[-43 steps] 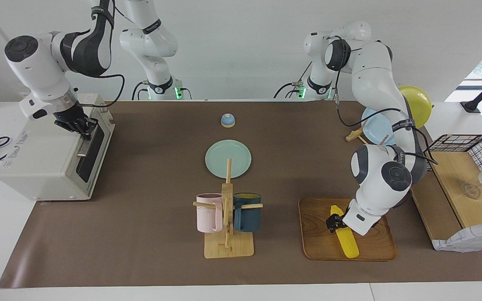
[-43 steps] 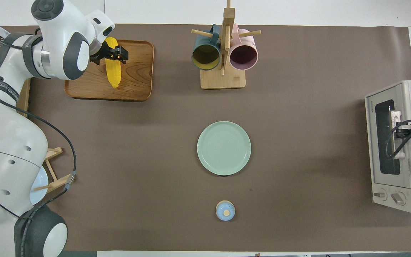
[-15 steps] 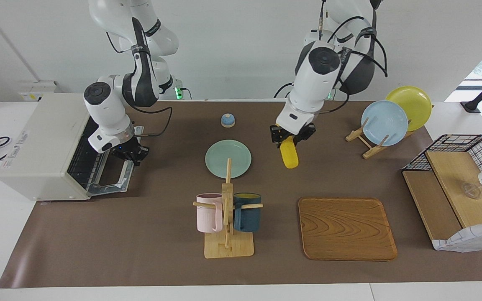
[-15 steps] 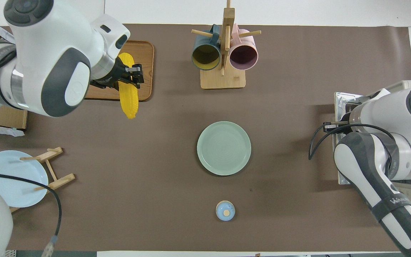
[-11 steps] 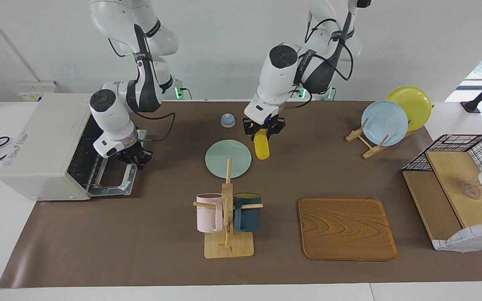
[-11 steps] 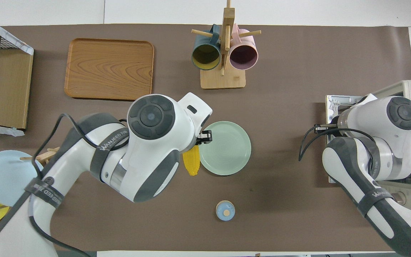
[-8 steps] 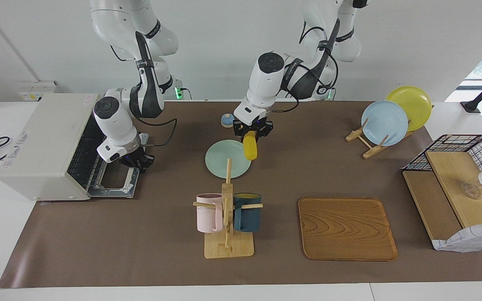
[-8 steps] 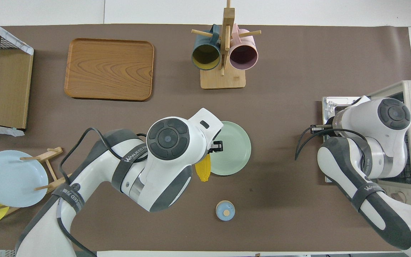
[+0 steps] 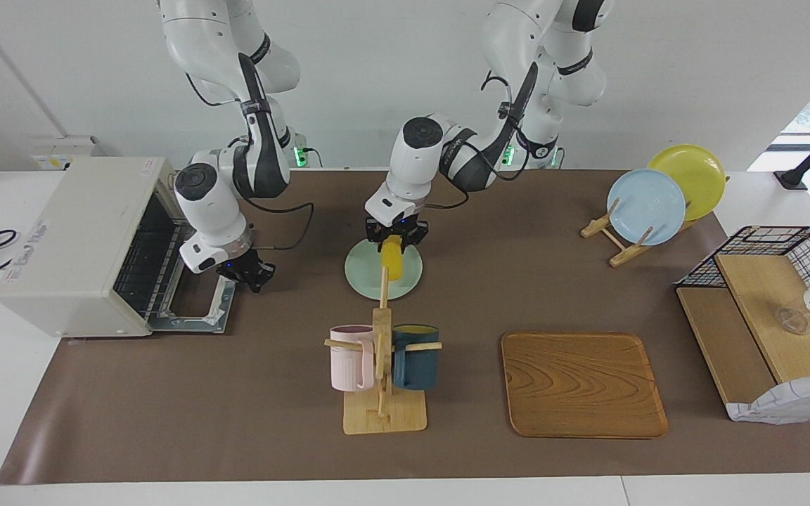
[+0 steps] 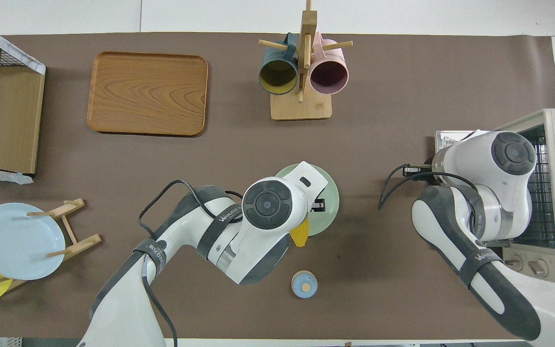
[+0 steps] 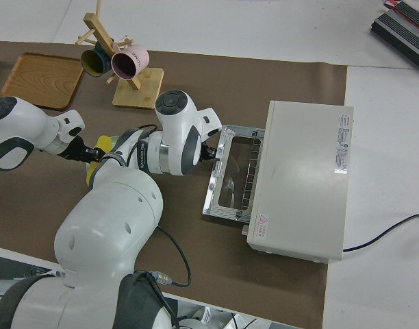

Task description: Put corn in oven

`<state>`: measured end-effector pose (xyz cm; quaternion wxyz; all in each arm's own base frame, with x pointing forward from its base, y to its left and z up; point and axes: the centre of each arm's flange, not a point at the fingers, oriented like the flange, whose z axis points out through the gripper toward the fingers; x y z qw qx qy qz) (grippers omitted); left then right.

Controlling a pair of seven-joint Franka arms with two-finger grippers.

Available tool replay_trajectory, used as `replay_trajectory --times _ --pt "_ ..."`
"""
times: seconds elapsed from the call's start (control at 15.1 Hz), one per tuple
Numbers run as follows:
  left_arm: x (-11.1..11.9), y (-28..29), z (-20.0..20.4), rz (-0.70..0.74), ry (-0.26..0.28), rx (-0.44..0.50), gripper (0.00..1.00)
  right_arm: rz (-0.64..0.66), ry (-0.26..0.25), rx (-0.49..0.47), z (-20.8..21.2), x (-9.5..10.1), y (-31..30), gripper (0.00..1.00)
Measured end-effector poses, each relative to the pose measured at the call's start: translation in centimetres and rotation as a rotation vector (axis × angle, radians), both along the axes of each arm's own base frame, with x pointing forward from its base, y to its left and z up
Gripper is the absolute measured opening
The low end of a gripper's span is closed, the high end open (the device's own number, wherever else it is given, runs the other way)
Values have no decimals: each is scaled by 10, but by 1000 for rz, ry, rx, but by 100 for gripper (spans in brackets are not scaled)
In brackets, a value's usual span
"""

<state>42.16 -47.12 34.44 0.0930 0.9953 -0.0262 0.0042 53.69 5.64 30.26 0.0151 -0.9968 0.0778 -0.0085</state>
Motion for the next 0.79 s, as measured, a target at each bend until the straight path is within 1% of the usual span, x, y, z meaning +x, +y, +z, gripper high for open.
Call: replay_trajectory --times 0.26,0.33,0.46,0.53,0.6,0.66,0.79 --pt "5 -2 0 6 -14 -13 52 -18 -7 1 3 3 6 1" --pt "5 -2 -1 7 -16 -16 52 -21 -7 1 3 4 4 7" --pt "7 -3 -6 9 -19 -19 52 -23 -8 1 3 4 3 26" --pt "7 -3 -8 10 -18 -18 53 -23 -8 1 3 4 4 39" --pt "7 -3 -10 11 -16 -16 55 -23 -8 1 3 4 4 48" --pt "8 -2 -11 14 -15 -15 63 -23 -8 1 3 4 4 58" --pt "13 2 -8 23 -16 -12 86 -21 -8 1 3 4 4 78"
